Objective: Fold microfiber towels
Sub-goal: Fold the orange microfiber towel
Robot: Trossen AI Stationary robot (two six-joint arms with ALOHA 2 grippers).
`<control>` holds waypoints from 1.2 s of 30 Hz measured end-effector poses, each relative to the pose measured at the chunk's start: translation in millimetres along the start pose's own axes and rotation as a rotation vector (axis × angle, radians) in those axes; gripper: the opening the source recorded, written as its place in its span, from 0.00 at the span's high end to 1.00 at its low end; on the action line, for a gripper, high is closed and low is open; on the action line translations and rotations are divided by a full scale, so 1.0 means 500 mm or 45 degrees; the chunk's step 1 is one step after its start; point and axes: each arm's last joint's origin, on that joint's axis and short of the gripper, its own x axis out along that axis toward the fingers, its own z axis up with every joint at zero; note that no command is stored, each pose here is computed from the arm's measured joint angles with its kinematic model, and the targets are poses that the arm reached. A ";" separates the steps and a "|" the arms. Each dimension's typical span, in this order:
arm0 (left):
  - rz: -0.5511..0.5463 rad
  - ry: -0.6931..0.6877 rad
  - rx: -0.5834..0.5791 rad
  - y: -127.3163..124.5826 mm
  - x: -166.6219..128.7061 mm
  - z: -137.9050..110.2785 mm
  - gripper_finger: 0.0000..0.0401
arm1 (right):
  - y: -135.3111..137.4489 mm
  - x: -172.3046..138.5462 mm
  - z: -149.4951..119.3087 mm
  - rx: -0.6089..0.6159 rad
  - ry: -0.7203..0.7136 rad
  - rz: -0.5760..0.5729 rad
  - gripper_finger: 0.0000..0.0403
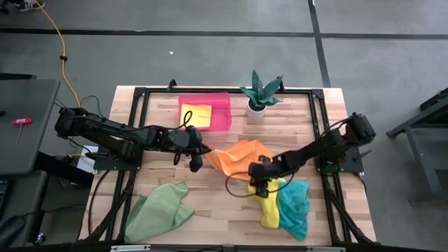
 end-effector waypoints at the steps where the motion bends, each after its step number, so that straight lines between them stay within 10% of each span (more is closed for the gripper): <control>1: -0.001 -0.002 0.000 0.000 0.000 0.000 1.00 | 0.008 -0.002 -0.006 -0.006 0.011 0.000 0.67; 36: 0.018 -0.008 -0.030 0.001 0.000 0.000 1.00 | 0.012 0.025 0.001 -0.422 -0.123 -0.156 0.67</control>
